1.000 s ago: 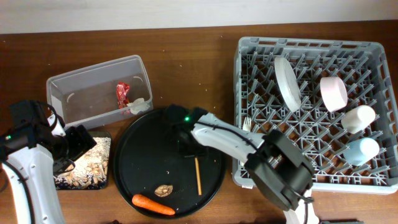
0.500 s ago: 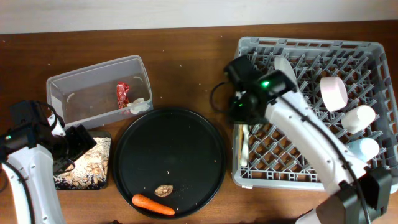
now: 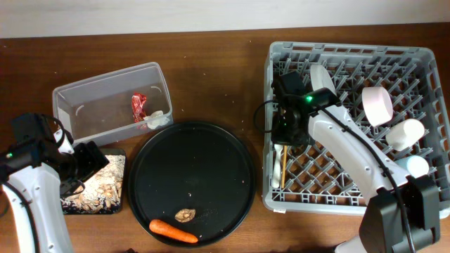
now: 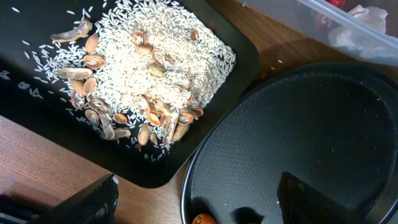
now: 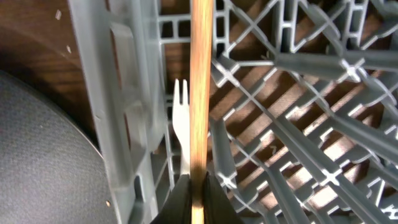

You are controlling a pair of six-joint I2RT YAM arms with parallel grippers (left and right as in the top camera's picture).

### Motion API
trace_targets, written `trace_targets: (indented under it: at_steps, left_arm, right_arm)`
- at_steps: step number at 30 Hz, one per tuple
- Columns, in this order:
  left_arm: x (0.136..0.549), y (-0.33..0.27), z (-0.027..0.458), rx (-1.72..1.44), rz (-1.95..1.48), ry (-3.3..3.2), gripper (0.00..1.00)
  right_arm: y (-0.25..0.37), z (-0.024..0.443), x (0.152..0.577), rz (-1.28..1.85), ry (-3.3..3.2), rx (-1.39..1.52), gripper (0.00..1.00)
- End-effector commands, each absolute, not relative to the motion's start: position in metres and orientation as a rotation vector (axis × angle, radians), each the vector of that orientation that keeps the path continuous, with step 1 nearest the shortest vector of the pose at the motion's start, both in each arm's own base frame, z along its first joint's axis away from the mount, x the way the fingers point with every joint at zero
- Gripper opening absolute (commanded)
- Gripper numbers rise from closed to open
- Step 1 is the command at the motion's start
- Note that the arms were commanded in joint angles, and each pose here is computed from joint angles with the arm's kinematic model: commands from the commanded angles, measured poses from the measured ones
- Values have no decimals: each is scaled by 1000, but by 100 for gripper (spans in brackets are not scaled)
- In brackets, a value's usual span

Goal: Sort waste into correct bins and load items into the dishwasher rack
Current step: 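Carry the chopstick to the rack's left edge beside the fork and release, then reach the left gripper to the brown mushroom and grasp it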

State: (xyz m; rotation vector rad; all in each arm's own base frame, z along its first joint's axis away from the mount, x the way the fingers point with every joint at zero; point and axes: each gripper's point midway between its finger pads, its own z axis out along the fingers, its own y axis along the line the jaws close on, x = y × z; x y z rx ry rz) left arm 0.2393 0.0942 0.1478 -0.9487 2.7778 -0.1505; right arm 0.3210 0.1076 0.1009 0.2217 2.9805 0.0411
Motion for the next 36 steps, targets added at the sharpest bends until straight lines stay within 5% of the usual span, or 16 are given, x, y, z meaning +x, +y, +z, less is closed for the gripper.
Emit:
trace_targets:
  at_steps: [1,4,12,19,26,36]
  left_arm:
    - [238,92,148,-969,-168,2767,81]
    - [238,92,148,-969,-168,2767,81]
    - [238,92,148,-969,-168,2767,82]
    - [239,91,148,-967,-178,2766,82]
    - [246,72,149,-878,-233,2793,82]
    - [224,-27,121,-709,-366,3026,87]
  right_arm:
    - [111,97,323,51,2980,195,25]
    - [111,97,324,53,2976,195,40]
    - [109,98,316,38,3002,196,43]
    - [106,144,309,90,2918,185,45]
    - [106,207,293,210,2737,9,85]
    - [99,200,283,200,2796,1,86]
